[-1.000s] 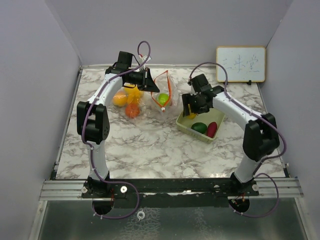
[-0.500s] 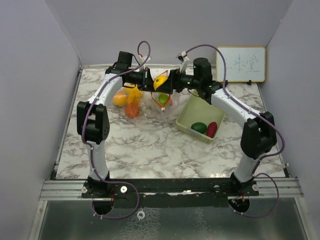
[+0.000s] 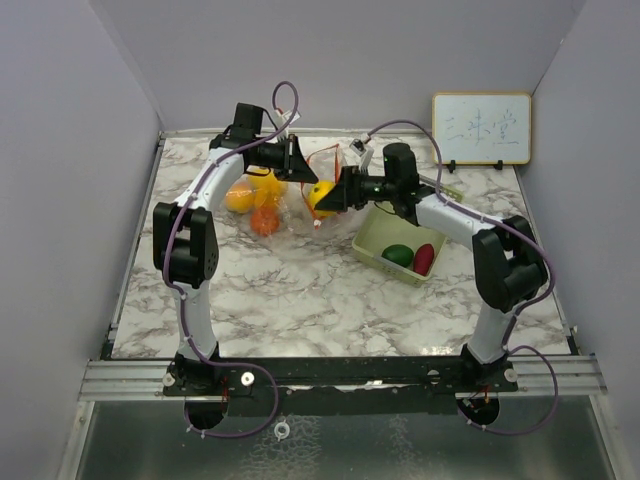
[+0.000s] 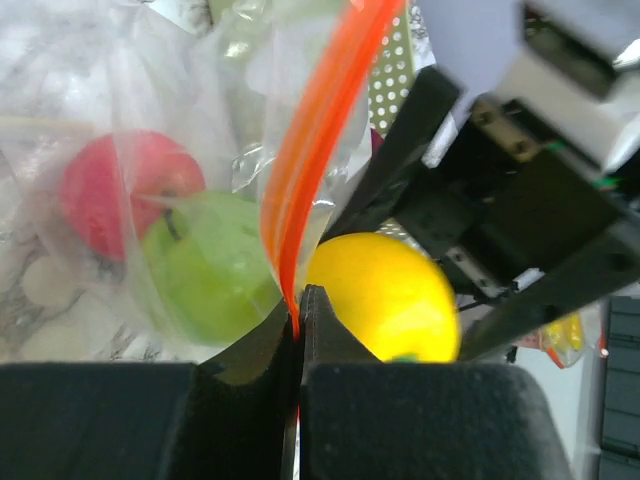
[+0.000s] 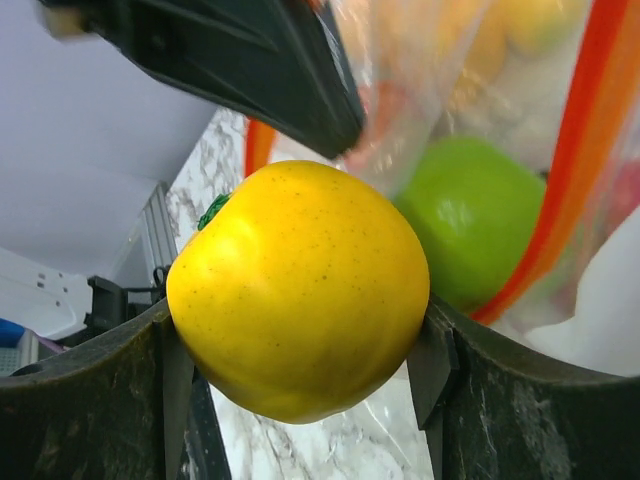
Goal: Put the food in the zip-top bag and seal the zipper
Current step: Place the fake fruit in the zipper food storage bag.
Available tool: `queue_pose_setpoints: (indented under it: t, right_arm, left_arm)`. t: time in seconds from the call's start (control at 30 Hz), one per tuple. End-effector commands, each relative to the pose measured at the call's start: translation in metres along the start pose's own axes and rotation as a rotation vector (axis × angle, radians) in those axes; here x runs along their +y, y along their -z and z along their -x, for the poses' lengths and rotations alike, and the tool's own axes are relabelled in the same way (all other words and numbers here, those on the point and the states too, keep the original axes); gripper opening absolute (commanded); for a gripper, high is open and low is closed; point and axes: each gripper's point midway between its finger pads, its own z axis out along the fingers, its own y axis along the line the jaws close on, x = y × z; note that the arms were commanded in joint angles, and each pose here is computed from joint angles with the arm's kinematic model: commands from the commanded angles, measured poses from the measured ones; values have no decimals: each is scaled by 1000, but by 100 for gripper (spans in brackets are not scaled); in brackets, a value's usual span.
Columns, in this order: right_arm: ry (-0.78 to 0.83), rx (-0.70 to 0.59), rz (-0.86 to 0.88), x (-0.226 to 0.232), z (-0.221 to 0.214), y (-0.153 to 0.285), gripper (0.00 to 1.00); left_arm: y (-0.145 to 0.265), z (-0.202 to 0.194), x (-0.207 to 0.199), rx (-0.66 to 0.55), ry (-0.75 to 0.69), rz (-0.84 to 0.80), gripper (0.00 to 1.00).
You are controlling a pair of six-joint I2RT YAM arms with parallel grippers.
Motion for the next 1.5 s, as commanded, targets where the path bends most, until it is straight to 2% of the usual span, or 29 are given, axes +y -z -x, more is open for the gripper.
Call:
queue_pose_setpoints:
  t: [0.0, 0.1, 0.2, 0.3, 0.4, 0.53, 0.7, 0.9, 1.0, 1.1, 1.3, 1.47]
  right_arm:
    - [-33, 23, -42, -12, -24, 3, 33]
    - [-37, 26, -134, -29, -26, 3, 33]
    - [-52, 34, -318, -59, -21, 8, 33]
    - [-33, -14, -476, -78, 0, 18, 34]
    - [-14, -95, -547, -84, 29, 20, 34]
    - [-8, -169, -508, -77, 67, 6, 34]
    - [-41, -160, -462, -75, 73, -10, 33]
    - [-27, -64, -222, -24, 49, -30, 33]
    - [-1, -33, -103, 7, 31, -23, 32]
    - [46, 17, -57, 23, 14, -13, 32]
    - [122, 123, -79, 25, -16, -19, 31]
    - [106, 134, -350, -31, -19, -32, 31]
  left_arm:
    - [7, 9, -39, -29, -45, -115, 0]
    - [9, 12, -43, -39, -48, -130, 0]
    - [10, 11, -46, -39, -43, -134, 0]
    - [13, 7, -50, -40, -40, -135, 0]
    - [16, 1, -52, -39, -35, -133, 0]
    - [18, -5, -55, -35, -29, -130, 0]
    - [20, -3, -60, -45, -42, -133, 0]
    - [19, -3, -56, -43, -45, -123, 0]
    - [17, -8, -49, -29, -42, -103, 0]
    - [16, -12, -40, -23, -39, -72, 0]
    - [19, -4, -44, -49, -56, -63, 0]
    - [24, 0, -64, -90, -53, -124, 0]
